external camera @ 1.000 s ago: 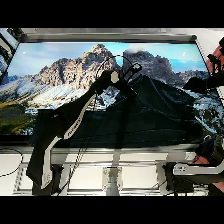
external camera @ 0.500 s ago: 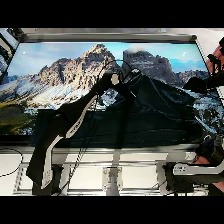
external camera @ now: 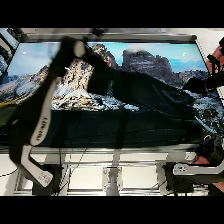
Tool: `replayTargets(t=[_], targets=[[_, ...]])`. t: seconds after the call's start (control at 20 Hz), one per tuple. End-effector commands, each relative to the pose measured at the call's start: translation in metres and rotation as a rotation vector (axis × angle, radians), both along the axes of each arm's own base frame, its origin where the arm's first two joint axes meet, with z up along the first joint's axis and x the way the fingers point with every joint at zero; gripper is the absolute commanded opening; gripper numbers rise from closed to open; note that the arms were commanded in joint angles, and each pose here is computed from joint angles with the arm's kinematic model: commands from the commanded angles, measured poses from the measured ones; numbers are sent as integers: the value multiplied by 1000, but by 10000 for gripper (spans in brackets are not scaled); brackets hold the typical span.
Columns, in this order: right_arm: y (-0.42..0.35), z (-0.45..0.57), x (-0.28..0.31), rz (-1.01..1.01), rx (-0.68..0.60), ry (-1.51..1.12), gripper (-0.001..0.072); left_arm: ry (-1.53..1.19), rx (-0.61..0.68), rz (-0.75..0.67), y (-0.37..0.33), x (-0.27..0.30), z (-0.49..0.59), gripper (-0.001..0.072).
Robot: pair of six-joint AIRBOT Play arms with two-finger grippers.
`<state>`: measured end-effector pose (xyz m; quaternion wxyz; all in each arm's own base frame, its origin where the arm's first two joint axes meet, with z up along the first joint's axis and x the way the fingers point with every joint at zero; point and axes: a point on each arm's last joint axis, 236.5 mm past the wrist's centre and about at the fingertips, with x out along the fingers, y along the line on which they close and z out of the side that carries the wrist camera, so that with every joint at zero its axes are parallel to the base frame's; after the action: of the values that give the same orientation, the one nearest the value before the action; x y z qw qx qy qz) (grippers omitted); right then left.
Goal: Fold the clothes and pants, and hang the long-sleeved shirts on hangers.
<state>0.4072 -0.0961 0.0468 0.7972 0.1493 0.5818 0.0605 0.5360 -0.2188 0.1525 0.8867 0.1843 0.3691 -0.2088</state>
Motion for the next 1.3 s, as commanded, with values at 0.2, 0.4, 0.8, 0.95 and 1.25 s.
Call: replayTargets(t=[0.2, 0.4, 0.8, 0.95, 1.25], targets=[[24, 2, 2, 32, 39, 9, 582, 189, 149, 409, 195, -31, -2, 38], [42, 2, 9, 72, 30, -4, 582, 435, 289, 355, 223, -71, -50, 38], [69, -10, 33, 130, 0, -43, 581, 620, 294, 338, 216, -77, -108, 299], [77, -33, 40, 148, 1, -16, 581, 623, 355, 382, 237, -78, -109, 301], [76, -76, 25, 179, 8, 130, 582, 792, 79, 622, 311, -117, -111, 414]])
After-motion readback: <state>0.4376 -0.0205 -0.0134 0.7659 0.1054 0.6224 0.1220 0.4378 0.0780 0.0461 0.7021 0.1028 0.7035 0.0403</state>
